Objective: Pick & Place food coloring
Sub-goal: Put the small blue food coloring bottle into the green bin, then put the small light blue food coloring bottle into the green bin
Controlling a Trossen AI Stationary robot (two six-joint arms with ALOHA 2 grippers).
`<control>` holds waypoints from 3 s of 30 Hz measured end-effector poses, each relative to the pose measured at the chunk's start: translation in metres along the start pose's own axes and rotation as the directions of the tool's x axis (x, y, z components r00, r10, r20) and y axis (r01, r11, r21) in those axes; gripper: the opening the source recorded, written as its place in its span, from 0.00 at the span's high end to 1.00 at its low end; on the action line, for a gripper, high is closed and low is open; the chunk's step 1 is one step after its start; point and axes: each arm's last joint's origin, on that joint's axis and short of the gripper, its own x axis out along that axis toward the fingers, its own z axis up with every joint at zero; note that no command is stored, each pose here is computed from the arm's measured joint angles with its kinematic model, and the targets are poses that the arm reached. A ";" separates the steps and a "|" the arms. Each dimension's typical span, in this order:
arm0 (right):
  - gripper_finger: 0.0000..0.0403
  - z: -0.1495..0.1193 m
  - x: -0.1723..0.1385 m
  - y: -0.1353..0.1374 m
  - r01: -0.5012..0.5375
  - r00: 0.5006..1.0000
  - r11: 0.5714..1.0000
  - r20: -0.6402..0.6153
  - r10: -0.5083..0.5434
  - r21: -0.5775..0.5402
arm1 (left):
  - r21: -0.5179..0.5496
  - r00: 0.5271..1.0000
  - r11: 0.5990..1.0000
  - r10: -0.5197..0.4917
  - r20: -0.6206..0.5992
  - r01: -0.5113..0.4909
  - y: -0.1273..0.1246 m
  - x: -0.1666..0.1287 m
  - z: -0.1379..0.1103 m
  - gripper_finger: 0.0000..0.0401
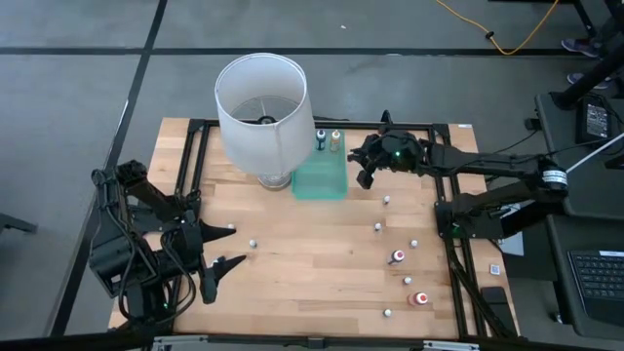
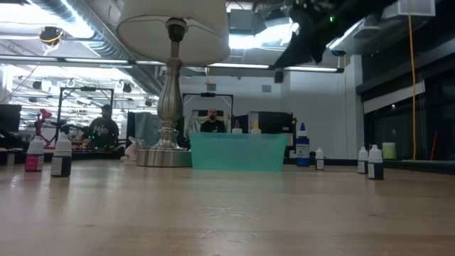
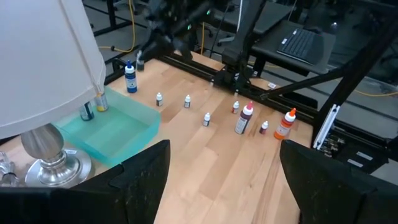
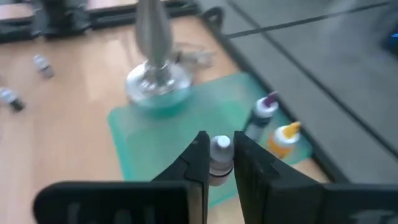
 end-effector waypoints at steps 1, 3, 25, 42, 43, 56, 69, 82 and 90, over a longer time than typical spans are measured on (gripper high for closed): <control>0.87 -0.005 0.004 -0.003 -0.024 1.000 1.000 0.000 0.024 0.003 | 0.000 1.000 1.000 0.000 0.002 0.000 0.000 0.000 0.000 0.27; 0.87 -0.017 0.011 -0.008 -0.095 0.995 0.995 0.008 0.095 -0.002 | 0.000 1.000 1.000 0.000 0.003 0.000 0.000 0.000 0.000 0.27; 0.87 -0.070 0.068 0.002 -0.354 0.934 0.932 0.024 0.356 -0.074 | -0.054 0.999 0.998 0.033 0.040 -0.031 0.001 0.008 0.004 0.27; 0.87 -0.099 0.101 0.013 -0.367 0.929 0.928 -0.081 0.362 -0.063 | -0.055 0.999 0.998 0.029 0.013 -0.029 0.001 0.008 0.003 0.27; 0.87 -0.100 0.102 0.013 -0.362 0.930 0.930 -0.090 0.356 -0.062 | -0.056 1.000 0.998 0.029 0.007 -0.028 0.001 0.008 0.003 0.27; 0.83 -0.106 0.106 0.015 -0.319 0.944 0.943 -0.122 0.307 -0.097 | -0.055 1.000 0.998 0.026 -0.013 -0.027 0.001 0.008 0.003 0.27; 0.74 -0.108 0.106 0.015 -0.321 0.941 0.942 -0.147 0.306 -0.095 | -0.054 1.000 0.998 0.026 -0.014 -0.027 0.001 0.008 0.003 0.27; 0.74 -0.085 0.110 0.016 -0.310 0.948 0.946 -0.113 0.299 -0.098 | -0.040 1.000 0.999 0.025 -0.006 -0.025 0.002 0.007 0.004 0.27; 0.74 -0.045 0.112 0.018 -0.344 0.932 0.938 -0.107 0.346 0.037 | -0.007 0.998 0.999 0.045 -0.043 -0.046 0.009 0.013 0.008 0.27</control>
